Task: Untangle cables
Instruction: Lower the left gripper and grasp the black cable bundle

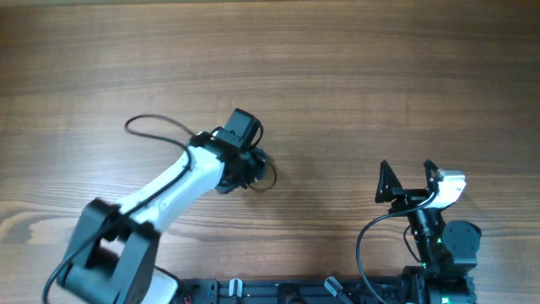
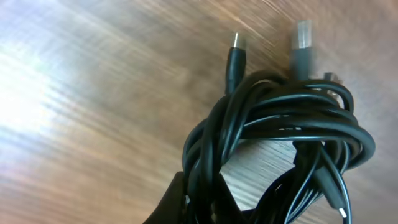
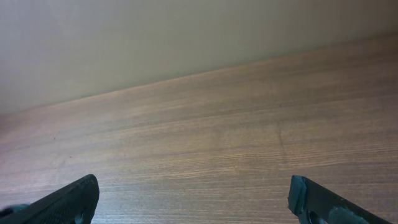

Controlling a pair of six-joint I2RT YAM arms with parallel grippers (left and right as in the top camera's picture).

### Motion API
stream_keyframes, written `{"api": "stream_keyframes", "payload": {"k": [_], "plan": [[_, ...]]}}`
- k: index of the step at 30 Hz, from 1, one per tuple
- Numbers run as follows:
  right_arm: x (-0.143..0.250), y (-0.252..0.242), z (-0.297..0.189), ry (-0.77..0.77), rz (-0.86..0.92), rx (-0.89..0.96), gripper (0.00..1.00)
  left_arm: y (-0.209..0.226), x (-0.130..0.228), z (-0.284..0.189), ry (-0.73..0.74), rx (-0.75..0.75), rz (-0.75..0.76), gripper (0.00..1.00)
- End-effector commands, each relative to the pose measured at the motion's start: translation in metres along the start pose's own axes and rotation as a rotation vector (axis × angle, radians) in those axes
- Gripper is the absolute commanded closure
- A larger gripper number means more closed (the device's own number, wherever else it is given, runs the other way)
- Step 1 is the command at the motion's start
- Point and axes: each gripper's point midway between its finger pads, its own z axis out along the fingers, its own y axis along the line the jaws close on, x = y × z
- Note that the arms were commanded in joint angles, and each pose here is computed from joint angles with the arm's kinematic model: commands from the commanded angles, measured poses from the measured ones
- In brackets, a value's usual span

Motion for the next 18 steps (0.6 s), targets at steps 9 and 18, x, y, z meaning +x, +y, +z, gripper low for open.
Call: {"api": "stream_keyframes", "payload": {"k": [9,18], "plan": [[0.000,0.004,0.000,0.001,-0.019,-0.023,0.00,-0.028,0.010,-0.020,0.034,0.122,0.064,0.00],[0.000,0.004,0.000,0.001,-0.019,-0.023,0.00,-0.008,-0.034,-0.020,-0.218,-0.039,0.359,0.32]]}}
